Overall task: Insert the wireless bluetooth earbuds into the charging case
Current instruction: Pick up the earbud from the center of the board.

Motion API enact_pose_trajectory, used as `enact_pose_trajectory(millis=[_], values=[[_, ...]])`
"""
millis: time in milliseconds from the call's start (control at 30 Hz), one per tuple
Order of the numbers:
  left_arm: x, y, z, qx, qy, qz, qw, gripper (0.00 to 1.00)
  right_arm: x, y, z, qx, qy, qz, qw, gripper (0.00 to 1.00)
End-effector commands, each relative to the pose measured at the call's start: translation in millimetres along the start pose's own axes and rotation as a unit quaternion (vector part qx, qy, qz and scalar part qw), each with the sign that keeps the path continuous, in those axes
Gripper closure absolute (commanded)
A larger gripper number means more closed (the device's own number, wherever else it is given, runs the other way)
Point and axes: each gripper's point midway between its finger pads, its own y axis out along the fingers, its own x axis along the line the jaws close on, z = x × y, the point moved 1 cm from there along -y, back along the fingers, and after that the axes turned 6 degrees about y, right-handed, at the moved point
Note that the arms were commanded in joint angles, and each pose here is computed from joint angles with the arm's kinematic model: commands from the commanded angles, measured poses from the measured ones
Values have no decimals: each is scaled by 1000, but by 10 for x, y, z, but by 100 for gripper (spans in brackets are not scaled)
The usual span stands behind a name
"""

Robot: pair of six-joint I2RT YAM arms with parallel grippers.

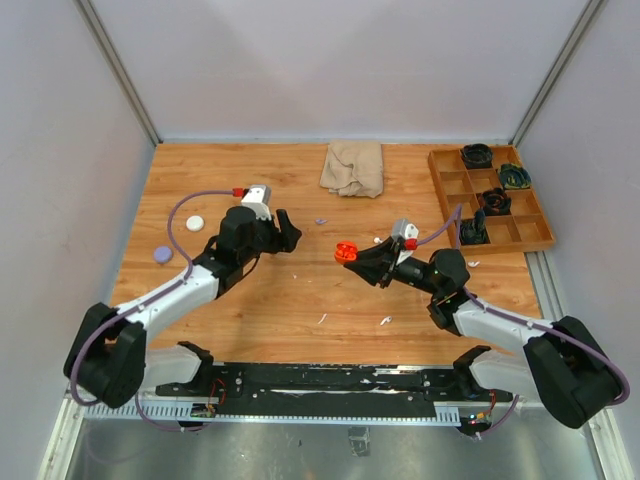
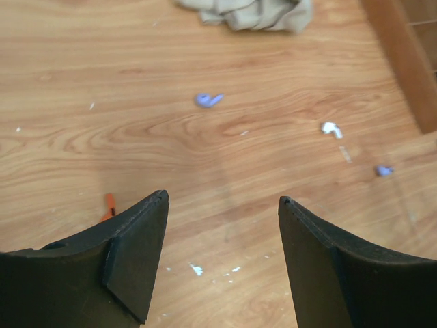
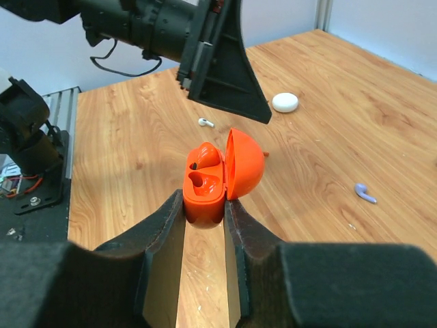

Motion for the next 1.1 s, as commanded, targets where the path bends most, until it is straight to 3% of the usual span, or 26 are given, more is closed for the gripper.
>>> enact_pose_trajectory(millis=[0,300,567,1067], values=[[266,192,154,66,-16,-49,996,29,-123,-49,-59,-14,-35,32,999,98],[615,562,463,169,-28,-92,981,28,-175,-82,-29,-8,-41,51,998,98],[689,733,728,235,-28,-81,968,27,-178,-98,-41,-6,-45,56,997,97],[604,609,973,294,-27,-54,954,26,-175,-101,-51,-6,-45,56,997,97]])
